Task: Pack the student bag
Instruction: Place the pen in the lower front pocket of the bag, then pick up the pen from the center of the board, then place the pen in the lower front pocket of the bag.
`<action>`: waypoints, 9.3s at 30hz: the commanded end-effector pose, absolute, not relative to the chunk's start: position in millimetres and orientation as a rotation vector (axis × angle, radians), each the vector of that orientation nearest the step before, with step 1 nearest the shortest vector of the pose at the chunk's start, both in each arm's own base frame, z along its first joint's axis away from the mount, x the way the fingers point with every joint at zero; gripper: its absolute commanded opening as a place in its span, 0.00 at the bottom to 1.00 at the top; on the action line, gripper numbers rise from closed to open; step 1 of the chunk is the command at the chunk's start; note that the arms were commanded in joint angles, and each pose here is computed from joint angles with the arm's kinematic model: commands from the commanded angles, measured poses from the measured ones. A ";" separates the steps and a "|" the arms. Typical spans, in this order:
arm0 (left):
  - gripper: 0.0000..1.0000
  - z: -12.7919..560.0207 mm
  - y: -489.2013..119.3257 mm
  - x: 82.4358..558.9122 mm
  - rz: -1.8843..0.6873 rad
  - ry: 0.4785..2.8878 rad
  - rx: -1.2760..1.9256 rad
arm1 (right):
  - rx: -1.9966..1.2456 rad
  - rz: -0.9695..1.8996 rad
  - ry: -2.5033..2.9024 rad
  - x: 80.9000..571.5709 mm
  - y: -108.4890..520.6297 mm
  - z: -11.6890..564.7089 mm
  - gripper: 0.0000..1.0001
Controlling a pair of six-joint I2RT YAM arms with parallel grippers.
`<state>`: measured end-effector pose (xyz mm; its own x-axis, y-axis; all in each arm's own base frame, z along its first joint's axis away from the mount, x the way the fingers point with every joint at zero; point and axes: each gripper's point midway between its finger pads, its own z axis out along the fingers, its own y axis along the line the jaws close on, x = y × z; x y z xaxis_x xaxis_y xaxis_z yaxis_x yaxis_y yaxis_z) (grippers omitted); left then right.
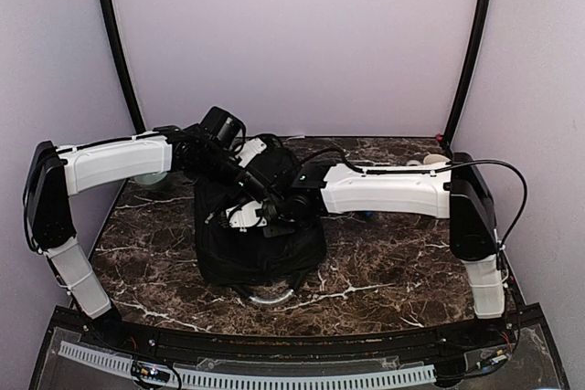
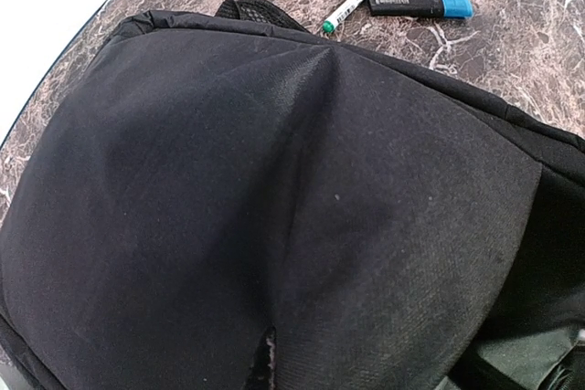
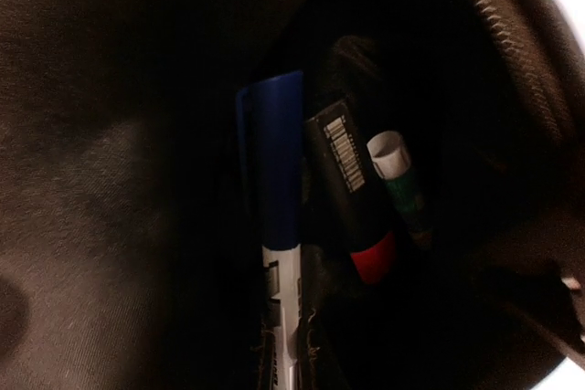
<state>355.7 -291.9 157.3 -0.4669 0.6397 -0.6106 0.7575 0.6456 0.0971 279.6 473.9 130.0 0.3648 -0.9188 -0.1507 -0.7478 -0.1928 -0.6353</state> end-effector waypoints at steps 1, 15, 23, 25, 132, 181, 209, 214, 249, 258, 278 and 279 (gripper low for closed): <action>0.01 214.2 -299.4 359.0 -0.341 2.116 1.012 | -1.939 -0.468 1.369 296.9 488.1 134.7 0.06; 0.02 223.7 -303.3 354.8 -0.391 2.101 1.006 | -1.835 -0.700 1.223 333.8 508.0 119.3 0.07; 0.02 225.6 -302.1 354.6 -0.386 2.097 1.004 | -1.605 -0.853 1.121 357.9 514.3 146.5 0.35; 0.01 224.5 -300.5 355.3 -0.375 2.095 1.004 | -1.619 -0.827 1.132 355.3 514.7 147.8 0.35; 0.00 180.6 -304.1 361.3 -0.322 2.149 1.035 | -1.205 0.084 2.415 473.5 234.1 109.4 0.41; 0.00 210.8 -299.1 360.7 -0.257 2.069 0.999 | -1.342 -0.112 2.648 455.6 248.7 -5.1 0.21; 0.00 207.4 -292.9 365.0 -0.200 2.069 0.987 | -1.231 -0.038 2.613 440.9 244.2 69.8 0.02; 0.00 208.1 -290.1 367.2 -0.187 2.066 0.979 | -1.225 0.163 2.455 422.9 261.3 135.9 0.02; 0.00 241.0 -304.3 355.0 -0.464 2.018 0.926 | -2.119 0.030 1.466 217.9 469.0 205.3 0.02; 0.00 248.1 -304.3 351.6 -0.477 2.002 0.928 | -2.041 -0.206 1.435 261.3 493.8 172.7 0.00; 0.00 258.2 -302.7 348.6 -0.482 1.978 0.926 | -2.007 -0.520 1.452 309.6 493.3 105.3 0.00; 0.00 257.7 -302.8 348.8 -0.482 1.979 0.926 | -2.013 -0.518 1.450 309.2 493.7 103.1 0.00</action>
